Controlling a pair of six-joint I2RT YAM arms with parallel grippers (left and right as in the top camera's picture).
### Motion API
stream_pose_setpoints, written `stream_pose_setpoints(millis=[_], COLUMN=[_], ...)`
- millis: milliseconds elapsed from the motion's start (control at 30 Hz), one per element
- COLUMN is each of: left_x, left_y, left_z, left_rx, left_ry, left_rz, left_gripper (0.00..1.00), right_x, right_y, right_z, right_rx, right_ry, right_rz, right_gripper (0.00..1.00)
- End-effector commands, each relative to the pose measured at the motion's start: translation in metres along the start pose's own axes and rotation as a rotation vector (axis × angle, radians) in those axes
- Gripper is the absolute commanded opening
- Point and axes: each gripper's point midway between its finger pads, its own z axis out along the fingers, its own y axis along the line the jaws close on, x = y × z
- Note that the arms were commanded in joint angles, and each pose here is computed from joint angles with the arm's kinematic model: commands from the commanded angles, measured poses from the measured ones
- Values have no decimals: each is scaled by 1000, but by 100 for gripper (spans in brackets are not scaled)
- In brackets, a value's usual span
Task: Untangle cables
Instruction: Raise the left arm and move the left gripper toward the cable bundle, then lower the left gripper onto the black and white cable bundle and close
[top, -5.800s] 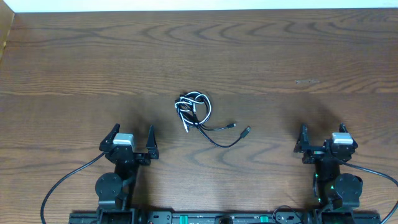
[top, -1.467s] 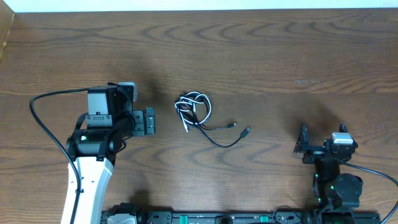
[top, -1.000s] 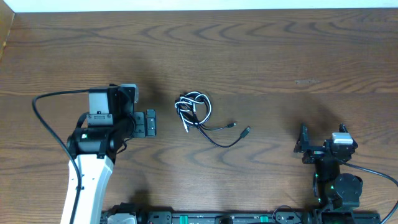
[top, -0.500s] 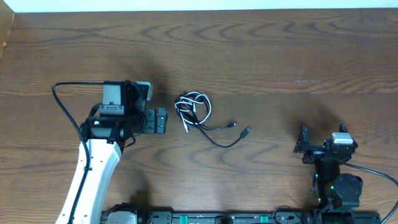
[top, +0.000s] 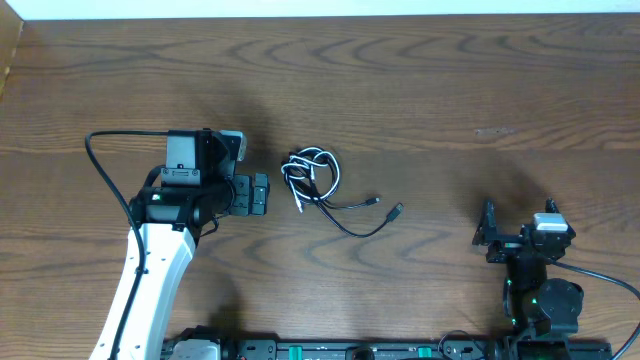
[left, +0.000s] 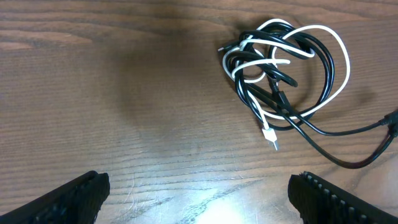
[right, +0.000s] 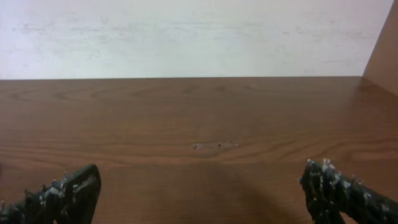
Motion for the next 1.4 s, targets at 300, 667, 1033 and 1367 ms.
stream_pose_setpoints(millis=[300,667,1033,1367], left_x=[-14,-17,-20,-34], left_y=[-3,-16,-36,-32], left_z=[-3,28,67,86], left_rx=[12,39,63,46], left_ry=[-37,4,29,-8], left_rz=[21,66,235,92], left_gripper=[98,98,98,76], right_x=[1,1,1,1], right_y=[-2,-2,-2,-2], right_z=[0,0,0,0], right_rx=[8,8,8,8], right_ry=[3,3,3,2], right_rz=[14,14,14,14], right_gripper=[99,99,99,99])
